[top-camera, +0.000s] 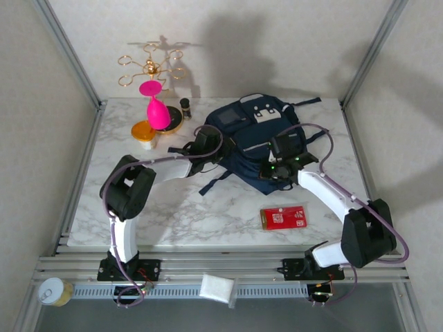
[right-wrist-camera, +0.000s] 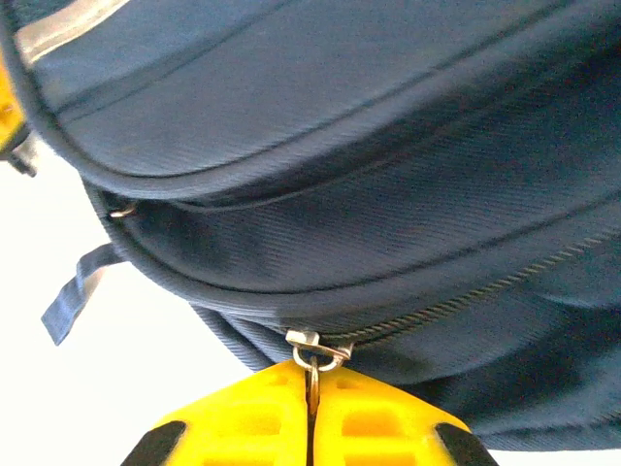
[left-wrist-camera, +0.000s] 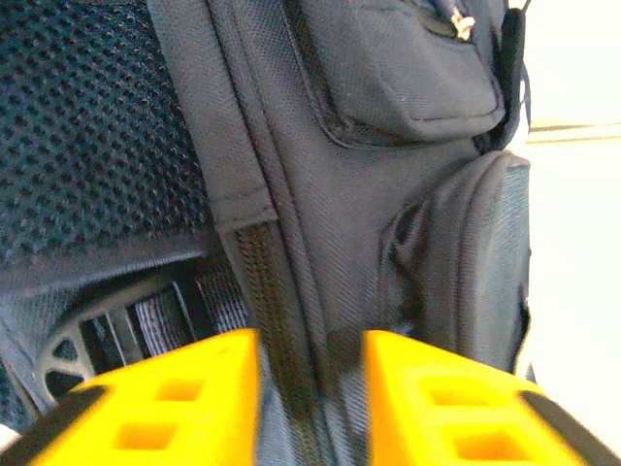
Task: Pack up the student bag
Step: Zip the student bag at the center of the table.
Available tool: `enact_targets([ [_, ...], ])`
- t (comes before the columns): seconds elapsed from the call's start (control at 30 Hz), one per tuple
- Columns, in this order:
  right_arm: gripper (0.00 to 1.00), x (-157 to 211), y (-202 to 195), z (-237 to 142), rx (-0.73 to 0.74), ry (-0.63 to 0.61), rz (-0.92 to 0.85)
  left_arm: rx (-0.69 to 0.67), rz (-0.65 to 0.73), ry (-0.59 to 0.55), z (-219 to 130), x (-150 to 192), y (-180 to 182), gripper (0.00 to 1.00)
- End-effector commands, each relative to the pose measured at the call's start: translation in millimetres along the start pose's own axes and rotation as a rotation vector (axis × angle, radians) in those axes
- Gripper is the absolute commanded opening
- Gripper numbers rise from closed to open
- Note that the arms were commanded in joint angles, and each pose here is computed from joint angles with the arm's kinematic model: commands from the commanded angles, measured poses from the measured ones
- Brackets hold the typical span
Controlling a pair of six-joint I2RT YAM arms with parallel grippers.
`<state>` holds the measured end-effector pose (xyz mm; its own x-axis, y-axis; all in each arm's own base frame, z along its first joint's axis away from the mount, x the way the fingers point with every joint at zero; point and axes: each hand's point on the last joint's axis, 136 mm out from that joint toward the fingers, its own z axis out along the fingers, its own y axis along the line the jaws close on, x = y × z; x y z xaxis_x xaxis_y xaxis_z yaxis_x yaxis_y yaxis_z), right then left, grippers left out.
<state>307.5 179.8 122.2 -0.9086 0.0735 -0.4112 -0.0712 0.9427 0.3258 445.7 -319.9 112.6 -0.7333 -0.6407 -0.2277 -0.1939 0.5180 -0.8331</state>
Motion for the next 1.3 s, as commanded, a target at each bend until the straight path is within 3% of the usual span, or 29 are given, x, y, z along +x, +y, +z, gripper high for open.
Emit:
enact_targets([
  [0.0, 0.0, 2, 22, 1, -0.088, 0.024, 0.019, 0.144, -0.052, -0.001, -31, 17, -41, 0.51],
  [0.07, 0.0, 4, 24, 4, -0.105, 0.024, 0.025, 0.174, -0.105, 0.018, -38, 36, -49, 0.55],
  [0.23, 0.0, 7, 20, 7, -0.095, 0.023, 0.006, 0.231, -0.25, 0.03, -37, 76, -58, 0.51],
  [0.43, 0.0, 4, 15, 5, -0.068, 0.001, -0.015, 0.156, -0.287, -0.007, -13, 88, -48, 0.37],
  [0.57, 0.0, 0, 3, 3, -0.007, -0.02, -0.021, 0.086, -0.292, -0.076, -8, 78, -25, 0.24],
  [0.7, 0.0, -3, -14, -3, 0.062, -0.037, -0.007, 0.01, -0.252, -0.138, -12, 70, -7, 0.01],
  [0.9, 0.0, -4, -55, -23, 0.199, -0.058, 0.042, -0.092, -0.195, -0.225, -30, 33, 24, 0.0],
  [1.1, 0.0, -18, -90, -36, 0.274, -0.089, 0.071, -0.177, -0.127, -0.306, -67, -26, 51, 0.0],
  [1.17, 0.0, -25, -86, -35, 0.266, -0.093, 0.062, -0.194, -0.108, -0.311, -75, -41, 56, 0.0],
  [1.27, 0.0, -35, -42, -31, 0.113, -0.106, 0.029, -0.138, -0.087, -0.25, -75, -42, 42, 0.0],
])
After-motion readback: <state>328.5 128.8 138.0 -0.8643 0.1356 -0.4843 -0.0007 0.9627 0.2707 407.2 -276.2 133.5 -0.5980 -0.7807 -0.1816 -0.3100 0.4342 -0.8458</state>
